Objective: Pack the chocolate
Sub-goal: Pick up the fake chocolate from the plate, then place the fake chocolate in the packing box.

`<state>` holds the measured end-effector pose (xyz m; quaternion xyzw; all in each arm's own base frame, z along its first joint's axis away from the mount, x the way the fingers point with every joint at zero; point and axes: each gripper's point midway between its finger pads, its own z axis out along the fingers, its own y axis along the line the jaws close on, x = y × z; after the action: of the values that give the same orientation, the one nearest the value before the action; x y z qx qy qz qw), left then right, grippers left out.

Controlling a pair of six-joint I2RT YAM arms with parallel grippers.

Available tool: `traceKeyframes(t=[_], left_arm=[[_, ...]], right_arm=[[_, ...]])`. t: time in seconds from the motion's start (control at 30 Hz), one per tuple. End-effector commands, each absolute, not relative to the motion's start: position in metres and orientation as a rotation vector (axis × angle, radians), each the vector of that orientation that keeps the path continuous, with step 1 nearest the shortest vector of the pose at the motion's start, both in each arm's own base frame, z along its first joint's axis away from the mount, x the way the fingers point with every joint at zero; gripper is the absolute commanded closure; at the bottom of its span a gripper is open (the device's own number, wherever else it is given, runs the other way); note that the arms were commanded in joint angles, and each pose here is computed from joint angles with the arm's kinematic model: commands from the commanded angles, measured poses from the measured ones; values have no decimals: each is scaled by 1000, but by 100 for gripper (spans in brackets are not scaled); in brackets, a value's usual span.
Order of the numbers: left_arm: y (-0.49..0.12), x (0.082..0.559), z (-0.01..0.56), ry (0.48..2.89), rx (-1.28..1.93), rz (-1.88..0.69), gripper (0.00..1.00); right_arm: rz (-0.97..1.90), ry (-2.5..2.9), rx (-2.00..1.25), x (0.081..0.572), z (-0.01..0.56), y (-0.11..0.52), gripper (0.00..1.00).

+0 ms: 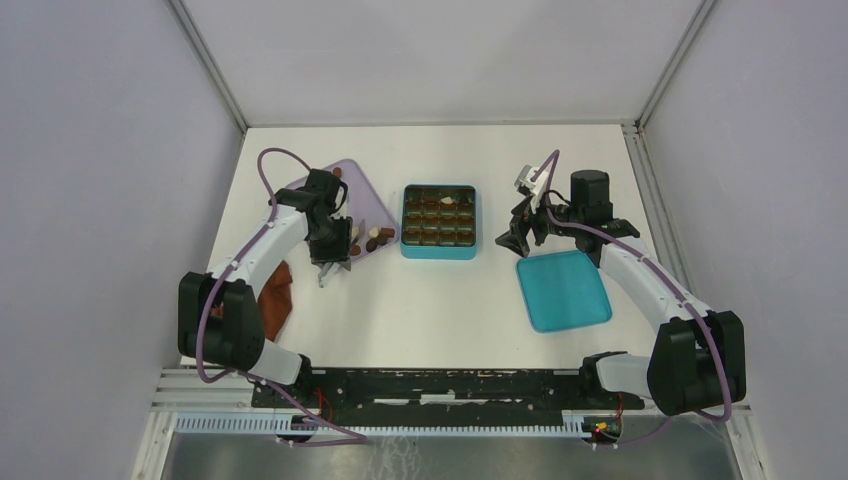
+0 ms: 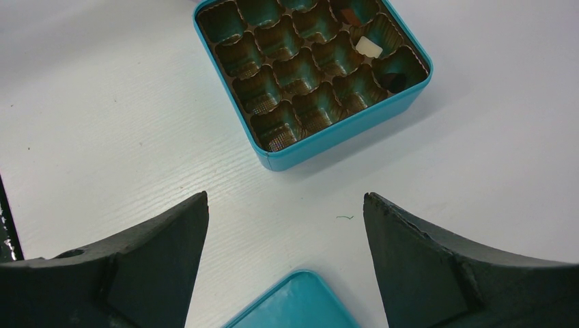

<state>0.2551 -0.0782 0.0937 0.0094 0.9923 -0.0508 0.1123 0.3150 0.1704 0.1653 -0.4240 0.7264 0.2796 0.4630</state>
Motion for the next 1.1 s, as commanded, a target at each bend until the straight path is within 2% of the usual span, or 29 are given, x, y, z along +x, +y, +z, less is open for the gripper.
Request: traceKeyframes(t=[0.0,0.27,0.57,1.07], left_arm=[[-81,267,114,2840,76,-181,96],[-81,273,122,2786,44,-181,98],[-94,273,140,2690,24,-303,98],[-151,270,181,2501,73,-696,98]], right_arm=[[672,1712,-1062,324,185,173,11],[673,1714,-1062,324,185,173,11],[675,1710,-1064,323,186,174,11],[680,1717,-1064,323,183,174,11]])
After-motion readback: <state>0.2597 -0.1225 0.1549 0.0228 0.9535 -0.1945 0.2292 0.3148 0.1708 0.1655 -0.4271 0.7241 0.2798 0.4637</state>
